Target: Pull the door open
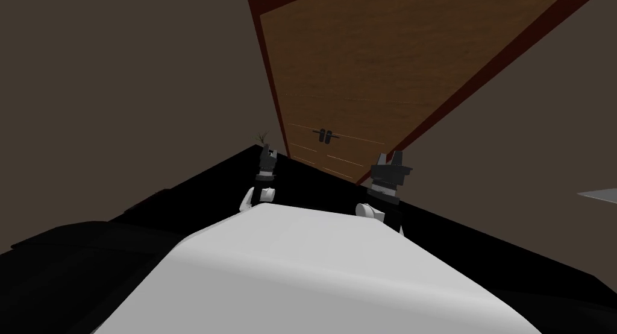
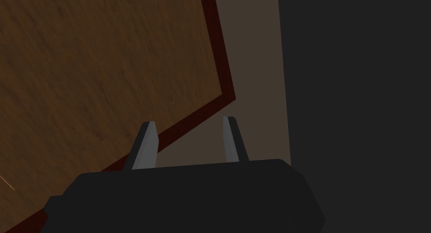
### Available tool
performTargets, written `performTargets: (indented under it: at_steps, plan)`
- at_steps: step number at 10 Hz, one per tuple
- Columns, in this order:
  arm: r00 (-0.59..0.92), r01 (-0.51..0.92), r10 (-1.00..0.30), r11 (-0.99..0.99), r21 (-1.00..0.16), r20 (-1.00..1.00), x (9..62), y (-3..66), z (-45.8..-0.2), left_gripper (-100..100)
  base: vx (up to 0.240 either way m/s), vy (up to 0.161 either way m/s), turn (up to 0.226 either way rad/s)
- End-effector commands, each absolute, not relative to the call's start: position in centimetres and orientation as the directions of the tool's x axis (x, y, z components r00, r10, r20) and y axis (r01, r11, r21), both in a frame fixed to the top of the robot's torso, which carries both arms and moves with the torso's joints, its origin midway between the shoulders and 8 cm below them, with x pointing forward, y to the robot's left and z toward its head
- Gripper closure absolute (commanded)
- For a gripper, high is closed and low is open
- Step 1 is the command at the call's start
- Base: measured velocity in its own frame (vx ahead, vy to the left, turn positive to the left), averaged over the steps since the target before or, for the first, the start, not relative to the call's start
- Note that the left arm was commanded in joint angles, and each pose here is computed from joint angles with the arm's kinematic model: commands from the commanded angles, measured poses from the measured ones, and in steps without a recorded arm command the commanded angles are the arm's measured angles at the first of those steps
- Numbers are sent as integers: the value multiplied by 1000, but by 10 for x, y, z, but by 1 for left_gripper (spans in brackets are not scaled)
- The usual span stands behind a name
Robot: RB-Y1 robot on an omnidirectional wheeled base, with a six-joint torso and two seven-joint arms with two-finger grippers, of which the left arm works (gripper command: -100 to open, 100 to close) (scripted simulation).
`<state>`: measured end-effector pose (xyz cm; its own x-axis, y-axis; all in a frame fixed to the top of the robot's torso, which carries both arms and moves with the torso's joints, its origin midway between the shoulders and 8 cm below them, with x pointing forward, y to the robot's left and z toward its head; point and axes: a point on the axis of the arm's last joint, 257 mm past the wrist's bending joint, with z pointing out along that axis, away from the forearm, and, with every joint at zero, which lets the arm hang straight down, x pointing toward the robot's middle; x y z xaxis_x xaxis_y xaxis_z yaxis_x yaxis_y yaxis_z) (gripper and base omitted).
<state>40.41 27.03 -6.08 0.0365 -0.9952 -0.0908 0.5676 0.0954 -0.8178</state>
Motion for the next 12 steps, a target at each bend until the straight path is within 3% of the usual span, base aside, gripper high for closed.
performTargets:
  at_steps: [1, 12]
  plan:
    - [26, 550, -996, 86, -831, -86, 412, 270, -72, -100, 106, -20, -82]
    - [-33, 409, -998, 36, -912, -54, 463, 272, -140, -100, 102, -23, -73]
